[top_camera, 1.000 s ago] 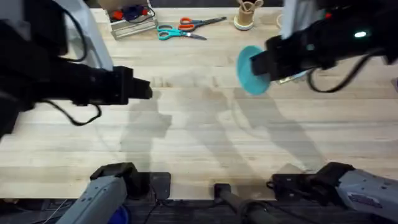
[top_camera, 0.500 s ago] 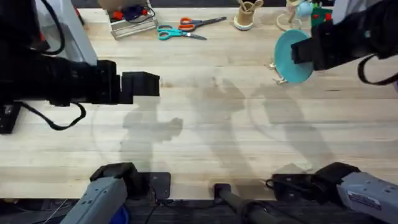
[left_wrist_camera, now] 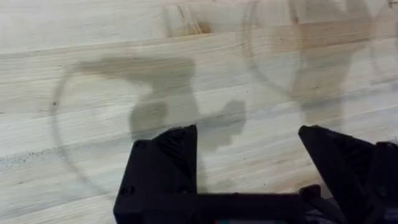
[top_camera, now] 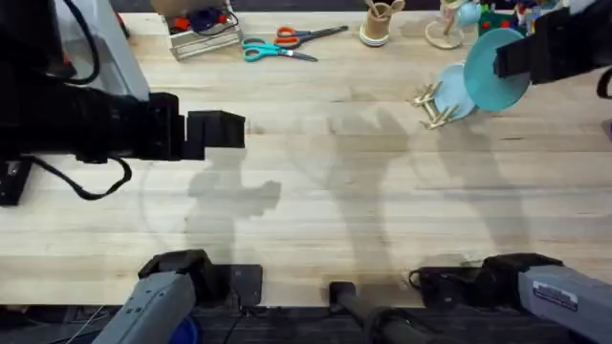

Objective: Pick up the plates from the table one by one and place each into a slot on the dish rack.

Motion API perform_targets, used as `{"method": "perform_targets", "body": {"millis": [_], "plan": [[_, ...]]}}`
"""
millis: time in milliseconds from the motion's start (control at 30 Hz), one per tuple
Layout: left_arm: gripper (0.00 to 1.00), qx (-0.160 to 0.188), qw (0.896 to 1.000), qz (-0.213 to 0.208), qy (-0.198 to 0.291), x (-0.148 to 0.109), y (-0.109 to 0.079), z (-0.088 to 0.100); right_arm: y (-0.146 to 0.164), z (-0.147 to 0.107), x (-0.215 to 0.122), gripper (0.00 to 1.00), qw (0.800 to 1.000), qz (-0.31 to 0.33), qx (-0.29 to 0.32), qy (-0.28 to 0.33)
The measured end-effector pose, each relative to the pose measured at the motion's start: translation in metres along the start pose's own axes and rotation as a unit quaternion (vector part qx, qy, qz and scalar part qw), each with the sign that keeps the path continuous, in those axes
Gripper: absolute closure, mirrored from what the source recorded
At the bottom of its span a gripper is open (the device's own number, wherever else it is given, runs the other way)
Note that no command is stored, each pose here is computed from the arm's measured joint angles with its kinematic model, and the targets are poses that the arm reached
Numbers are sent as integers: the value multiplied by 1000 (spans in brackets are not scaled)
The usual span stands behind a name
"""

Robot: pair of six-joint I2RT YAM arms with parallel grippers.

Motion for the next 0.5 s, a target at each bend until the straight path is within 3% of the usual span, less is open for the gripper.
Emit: {"method": "perform_targets", "body": {"millis": [500], "plan": [[6,0,1000,1,1,0,0,-1,-15,25,79,970,998,14,-53,33]]}}
Point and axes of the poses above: each hand's point on the last joint's axis, 136 mm out from that joint toward the fingers, its own x axis out along the fingers, its own y axis along the line the jaws close on, z = x × y, the point moved 2 cm from there along -x, back along the fingers
